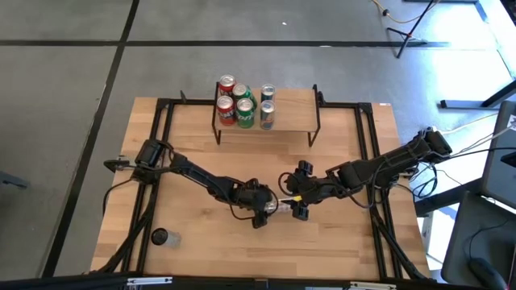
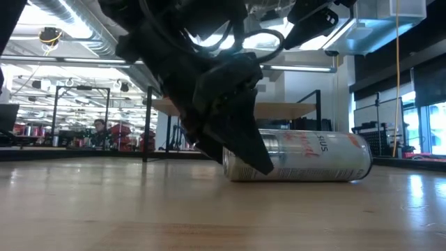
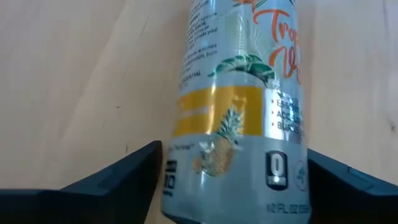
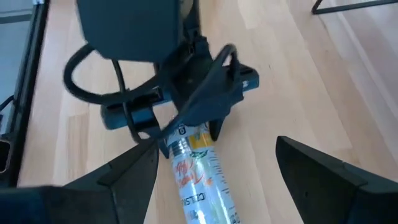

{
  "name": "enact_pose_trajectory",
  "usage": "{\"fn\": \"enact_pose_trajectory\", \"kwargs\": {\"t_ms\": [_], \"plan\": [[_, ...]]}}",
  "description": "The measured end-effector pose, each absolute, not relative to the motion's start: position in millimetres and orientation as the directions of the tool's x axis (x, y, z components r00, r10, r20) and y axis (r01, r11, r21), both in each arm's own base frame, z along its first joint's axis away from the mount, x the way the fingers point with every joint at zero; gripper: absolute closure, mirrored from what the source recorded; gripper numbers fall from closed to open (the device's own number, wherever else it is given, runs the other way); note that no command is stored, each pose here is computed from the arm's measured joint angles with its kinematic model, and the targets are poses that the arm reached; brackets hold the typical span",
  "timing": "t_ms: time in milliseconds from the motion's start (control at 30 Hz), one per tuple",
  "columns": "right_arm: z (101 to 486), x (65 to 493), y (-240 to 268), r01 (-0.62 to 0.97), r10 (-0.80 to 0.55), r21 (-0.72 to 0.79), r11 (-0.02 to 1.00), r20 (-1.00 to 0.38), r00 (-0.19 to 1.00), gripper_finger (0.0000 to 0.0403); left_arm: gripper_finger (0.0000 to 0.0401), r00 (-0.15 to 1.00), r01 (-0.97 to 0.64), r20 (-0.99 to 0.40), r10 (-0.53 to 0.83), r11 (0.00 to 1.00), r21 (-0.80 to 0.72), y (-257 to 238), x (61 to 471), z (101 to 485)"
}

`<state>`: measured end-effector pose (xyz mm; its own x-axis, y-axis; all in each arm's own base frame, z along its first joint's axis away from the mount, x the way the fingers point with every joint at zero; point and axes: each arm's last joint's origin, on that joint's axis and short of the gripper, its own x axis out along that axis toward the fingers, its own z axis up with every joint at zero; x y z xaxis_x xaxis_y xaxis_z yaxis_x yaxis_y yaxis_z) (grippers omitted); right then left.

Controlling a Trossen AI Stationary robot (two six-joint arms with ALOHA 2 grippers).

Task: Place canned beverage on shelf
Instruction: Put the top white-yellow soda can on the shelf

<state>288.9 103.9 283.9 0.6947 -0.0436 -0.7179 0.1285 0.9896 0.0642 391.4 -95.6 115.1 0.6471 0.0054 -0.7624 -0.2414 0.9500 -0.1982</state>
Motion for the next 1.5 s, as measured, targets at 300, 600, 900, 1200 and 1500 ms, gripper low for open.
{"fn": "enact_pose_trajectory", "kwargs": {"t_ms": [300, 600, 900, 1200, 1500], "plan": [[284, 288, 104, 0.113, -0.016, 0.086, 0.990, -0.724, 0.690, 0.0095, 0.0178, 0.679, -0.179, -0.734, 0.008, 0.972, -0.154, -96, 389, 132], [286, 287, 104, 0.109, -0.007, 0.095, 0.990, -0.722, 0.691, 0.0095, 0.0178, 0.695, -0.136, -0.719, -0.016, 0.979, -0.153, -97, 387, 144], [362, 261, 97, 0.094, 0.034, 0.160, 0.983, -0.650, 0.759, 0.0095, 0.0178, 0.782, -0.168, -0.622, 0.042, 0.975, -0.146, -96, 367, 212], [405, 199, 79, 0.170, -0.053, 0.208, 0.963, -0.474, 0.879, 0.0095, 0.0178, 0.918, -0.258, -0.349, 0.187, 0.951, -0.171, -87, 312, 318], [385, 223, 80, 0.085, -0.091, 0.253, 0.964, 0.015, 0.996, 0.0095, 0.0178, 0.955, -0.292, -0.033, 0.295, 0.911, -0.292, -78, 280, 380]]}}
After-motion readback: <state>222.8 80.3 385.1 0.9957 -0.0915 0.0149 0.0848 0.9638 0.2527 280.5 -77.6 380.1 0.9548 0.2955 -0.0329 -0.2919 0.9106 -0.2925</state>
